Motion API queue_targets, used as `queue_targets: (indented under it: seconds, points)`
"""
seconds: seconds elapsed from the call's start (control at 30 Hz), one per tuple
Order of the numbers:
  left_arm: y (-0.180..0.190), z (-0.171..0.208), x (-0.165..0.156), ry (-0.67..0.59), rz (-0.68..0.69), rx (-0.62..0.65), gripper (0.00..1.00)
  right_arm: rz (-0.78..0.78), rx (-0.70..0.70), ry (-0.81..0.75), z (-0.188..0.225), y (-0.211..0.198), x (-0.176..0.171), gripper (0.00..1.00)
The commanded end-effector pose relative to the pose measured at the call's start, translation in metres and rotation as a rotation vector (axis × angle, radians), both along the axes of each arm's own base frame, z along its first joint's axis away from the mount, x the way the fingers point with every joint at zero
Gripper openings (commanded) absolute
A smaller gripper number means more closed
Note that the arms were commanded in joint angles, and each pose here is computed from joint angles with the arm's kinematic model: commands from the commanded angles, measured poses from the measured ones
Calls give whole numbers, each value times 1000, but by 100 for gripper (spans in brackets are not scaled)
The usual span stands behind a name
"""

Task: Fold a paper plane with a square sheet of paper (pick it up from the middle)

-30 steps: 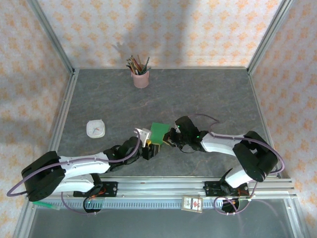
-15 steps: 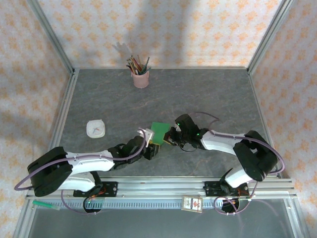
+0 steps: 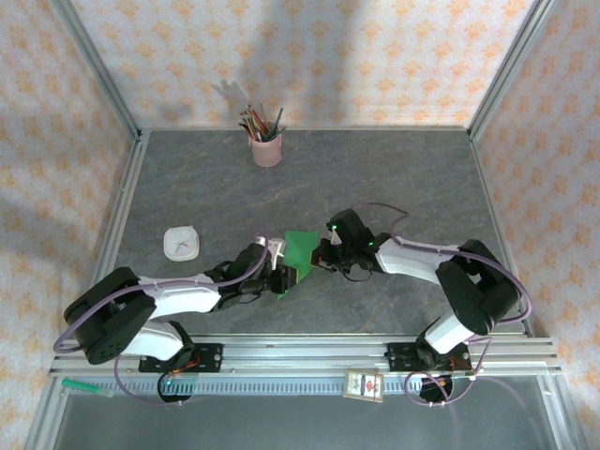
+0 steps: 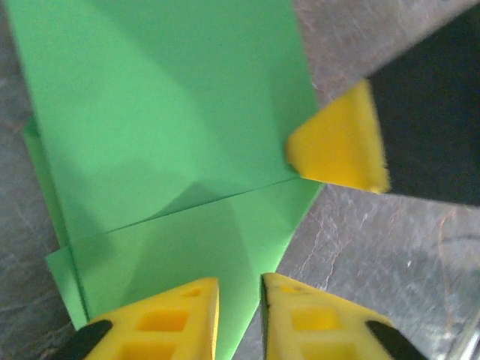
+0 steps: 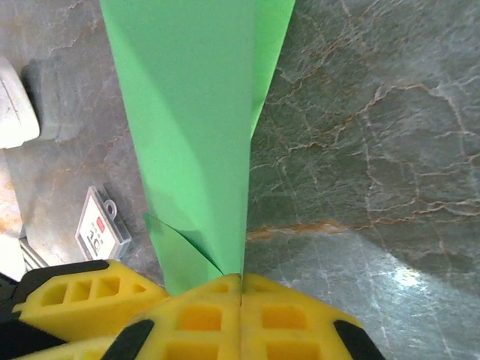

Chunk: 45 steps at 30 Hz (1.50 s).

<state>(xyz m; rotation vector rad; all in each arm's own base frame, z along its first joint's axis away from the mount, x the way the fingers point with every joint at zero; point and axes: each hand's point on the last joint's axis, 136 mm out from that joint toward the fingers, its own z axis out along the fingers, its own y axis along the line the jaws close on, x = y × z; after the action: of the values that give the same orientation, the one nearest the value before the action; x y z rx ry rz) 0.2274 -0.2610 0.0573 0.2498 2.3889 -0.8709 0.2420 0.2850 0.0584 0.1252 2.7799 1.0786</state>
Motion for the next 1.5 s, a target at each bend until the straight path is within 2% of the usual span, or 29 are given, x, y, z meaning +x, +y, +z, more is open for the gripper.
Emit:
queue_targets:
  seconds: [0.0,0.3,0.47,0.63,0.97,1.27,1.47]
  points:
    - [-2,28,9,-194,-19,107,34,-8,52,18,16,9,5,0]
    - [10,35,14,-399,16,296,59,-76,141,77,33,17,6,0]
    - [10,35,13,-473,5,391,65,-100,187,104,38,19,6,0]
    - [12,27,17,-495,1,467,66,-110,209,120,40,20,5,0]
    - [4,18,28,-515,-14,538,56,-113,211,129,37,20,5,0]
    - [-1,14,29,-501,-17,541,39,-116,202,133,32,18,4,0]
    - [3,10,30,-496,-1,556,32,-117,197,138,29,18,3,0]
